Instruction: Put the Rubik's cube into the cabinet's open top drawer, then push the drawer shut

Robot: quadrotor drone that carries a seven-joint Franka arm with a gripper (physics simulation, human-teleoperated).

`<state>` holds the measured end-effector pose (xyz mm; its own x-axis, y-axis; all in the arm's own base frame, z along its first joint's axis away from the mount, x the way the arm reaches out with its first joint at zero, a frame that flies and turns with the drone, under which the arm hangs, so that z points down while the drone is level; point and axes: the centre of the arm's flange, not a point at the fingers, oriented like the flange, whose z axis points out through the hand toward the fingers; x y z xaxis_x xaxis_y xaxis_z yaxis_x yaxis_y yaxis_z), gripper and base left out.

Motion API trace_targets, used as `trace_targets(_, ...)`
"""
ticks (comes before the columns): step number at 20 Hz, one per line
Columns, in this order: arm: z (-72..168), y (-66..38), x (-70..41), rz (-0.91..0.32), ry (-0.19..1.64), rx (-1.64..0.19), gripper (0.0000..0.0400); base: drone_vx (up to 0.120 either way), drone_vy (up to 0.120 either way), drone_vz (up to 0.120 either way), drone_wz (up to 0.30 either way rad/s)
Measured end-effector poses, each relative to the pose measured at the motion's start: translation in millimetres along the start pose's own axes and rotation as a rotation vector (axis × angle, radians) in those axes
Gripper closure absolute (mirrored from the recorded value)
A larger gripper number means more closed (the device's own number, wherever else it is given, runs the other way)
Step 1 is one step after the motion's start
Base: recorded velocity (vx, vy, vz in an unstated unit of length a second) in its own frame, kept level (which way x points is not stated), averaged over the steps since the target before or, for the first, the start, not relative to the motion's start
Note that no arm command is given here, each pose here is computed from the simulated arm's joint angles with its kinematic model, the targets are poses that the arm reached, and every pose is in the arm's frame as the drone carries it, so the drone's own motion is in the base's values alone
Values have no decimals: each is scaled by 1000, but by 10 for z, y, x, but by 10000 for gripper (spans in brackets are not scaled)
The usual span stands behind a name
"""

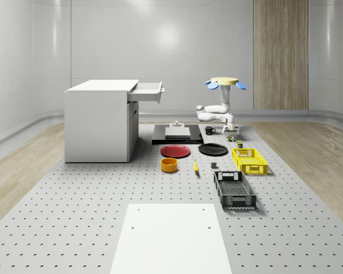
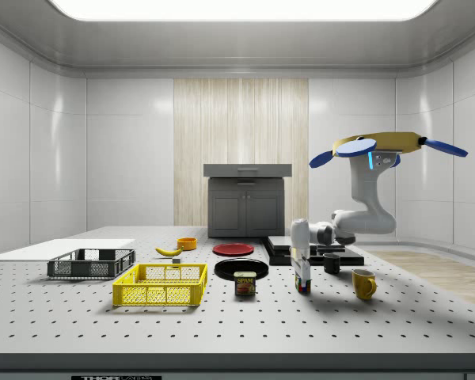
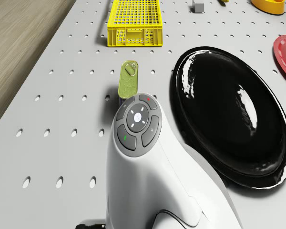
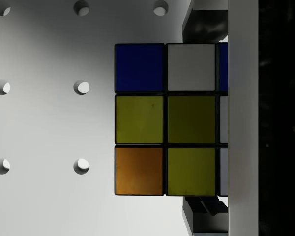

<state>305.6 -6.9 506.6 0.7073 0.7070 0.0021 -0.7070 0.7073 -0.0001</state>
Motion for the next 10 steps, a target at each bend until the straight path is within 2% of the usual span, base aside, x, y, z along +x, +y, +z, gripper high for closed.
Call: trace_targets(10,105,36,-50,0,0,0,6,0,0,0,0)
